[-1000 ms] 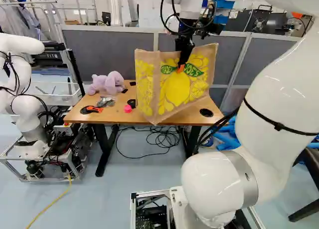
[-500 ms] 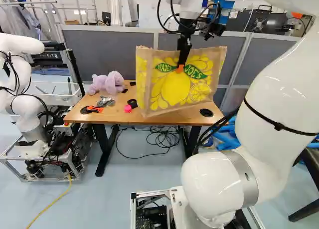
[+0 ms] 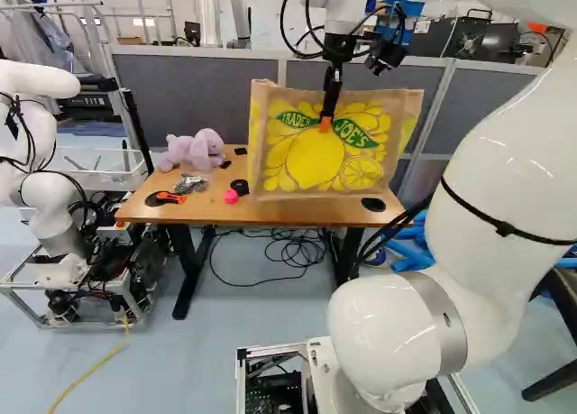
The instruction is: Pick up the bag on the ground and place it on the table
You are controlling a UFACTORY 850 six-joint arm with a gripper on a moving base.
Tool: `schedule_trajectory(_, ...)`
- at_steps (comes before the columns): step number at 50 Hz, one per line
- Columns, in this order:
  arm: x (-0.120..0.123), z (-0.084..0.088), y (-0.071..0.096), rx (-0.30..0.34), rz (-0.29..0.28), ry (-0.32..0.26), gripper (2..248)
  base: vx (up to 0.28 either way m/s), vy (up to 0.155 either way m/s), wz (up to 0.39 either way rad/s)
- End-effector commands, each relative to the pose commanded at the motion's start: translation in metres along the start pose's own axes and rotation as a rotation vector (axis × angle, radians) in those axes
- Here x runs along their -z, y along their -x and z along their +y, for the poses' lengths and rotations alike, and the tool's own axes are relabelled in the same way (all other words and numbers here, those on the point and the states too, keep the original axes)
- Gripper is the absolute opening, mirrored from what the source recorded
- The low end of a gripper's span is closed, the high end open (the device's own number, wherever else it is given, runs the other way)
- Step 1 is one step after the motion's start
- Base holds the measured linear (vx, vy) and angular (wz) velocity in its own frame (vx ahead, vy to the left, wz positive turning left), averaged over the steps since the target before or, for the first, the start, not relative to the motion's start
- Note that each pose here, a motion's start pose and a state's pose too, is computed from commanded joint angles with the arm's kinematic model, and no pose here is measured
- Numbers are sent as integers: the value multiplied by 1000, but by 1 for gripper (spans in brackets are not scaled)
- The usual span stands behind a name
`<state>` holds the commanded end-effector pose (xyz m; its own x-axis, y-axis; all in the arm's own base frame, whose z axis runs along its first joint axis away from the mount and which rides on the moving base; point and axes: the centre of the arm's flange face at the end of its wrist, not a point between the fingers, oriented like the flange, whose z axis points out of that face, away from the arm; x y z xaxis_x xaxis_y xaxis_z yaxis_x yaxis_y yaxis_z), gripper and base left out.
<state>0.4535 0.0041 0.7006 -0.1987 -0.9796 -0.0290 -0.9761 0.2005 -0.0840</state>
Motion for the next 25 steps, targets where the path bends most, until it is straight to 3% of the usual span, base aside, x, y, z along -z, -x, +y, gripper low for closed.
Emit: schedule_trajectory(25,-1,-11,-5,-16,1,-1,22,0,0,0)
